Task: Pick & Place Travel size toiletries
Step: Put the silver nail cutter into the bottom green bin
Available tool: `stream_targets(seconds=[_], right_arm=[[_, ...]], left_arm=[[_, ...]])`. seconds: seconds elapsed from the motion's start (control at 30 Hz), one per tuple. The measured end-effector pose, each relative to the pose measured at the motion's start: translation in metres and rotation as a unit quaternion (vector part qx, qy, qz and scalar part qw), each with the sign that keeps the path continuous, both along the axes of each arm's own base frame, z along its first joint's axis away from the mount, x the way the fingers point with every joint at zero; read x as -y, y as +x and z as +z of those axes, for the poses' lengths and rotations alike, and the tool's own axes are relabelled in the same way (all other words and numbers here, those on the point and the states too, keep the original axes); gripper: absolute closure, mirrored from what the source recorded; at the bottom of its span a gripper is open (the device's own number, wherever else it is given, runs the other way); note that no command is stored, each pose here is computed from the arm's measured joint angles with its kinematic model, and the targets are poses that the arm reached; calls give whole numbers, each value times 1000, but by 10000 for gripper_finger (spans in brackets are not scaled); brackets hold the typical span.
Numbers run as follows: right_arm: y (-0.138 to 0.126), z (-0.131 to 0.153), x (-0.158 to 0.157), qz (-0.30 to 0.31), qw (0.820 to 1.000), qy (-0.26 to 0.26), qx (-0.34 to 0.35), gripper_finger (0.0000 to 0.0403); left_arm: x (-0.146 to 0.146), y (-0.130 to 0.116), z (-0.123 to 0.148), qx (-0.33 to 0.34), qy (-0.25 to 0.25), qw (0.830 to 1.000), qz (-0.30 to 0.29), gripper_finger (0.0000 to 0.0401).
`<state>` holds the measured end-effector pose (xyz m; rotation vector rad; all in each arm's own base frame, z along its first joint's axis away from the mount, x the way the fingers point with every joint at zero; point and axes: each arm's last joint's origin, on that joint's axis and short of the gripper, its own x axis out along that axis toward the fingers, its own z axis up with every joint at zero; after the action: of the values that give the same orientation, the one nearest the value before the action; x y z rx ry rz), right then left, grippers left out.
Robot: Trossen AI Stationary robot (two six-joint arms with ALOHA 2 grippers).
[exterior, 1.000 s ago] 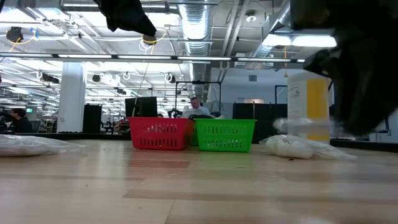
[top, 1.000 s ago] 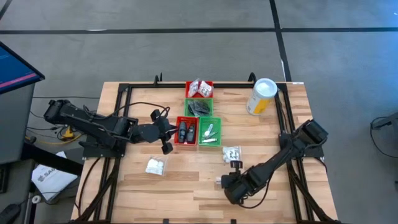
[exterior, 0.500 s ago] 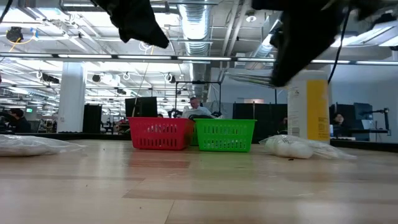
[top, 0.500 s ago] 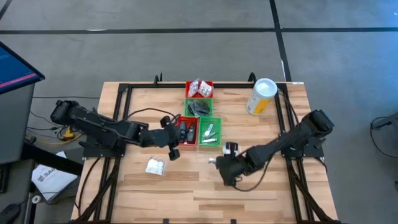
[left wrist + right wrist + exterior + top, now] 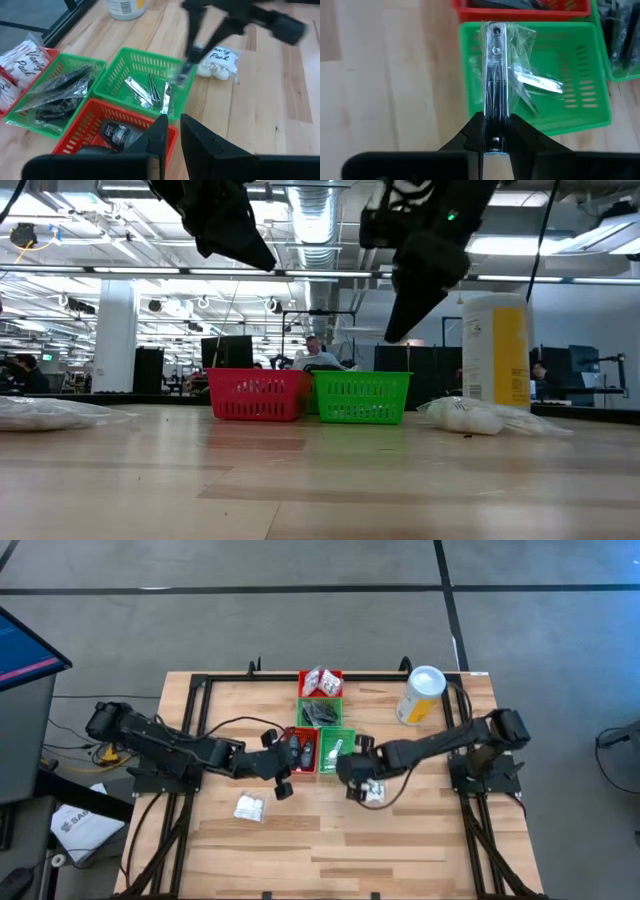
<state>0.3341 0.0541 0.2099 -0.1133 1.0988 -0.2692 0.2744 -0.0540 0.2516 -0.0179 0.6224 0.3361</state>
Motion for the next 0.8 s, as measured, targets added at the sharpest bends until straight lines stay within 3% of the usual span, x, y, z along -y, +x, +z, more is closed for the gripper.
stream_targets(seconds=[0.47,0.8], right_arm=[[13,-5,56,-38,999,15,8,326],[17,-4,63,-25,999,5,22,326]], left_arm=[[0,0,1,3,0,1000,0,357],[0,1,1,4,7,1000,-6,357]])
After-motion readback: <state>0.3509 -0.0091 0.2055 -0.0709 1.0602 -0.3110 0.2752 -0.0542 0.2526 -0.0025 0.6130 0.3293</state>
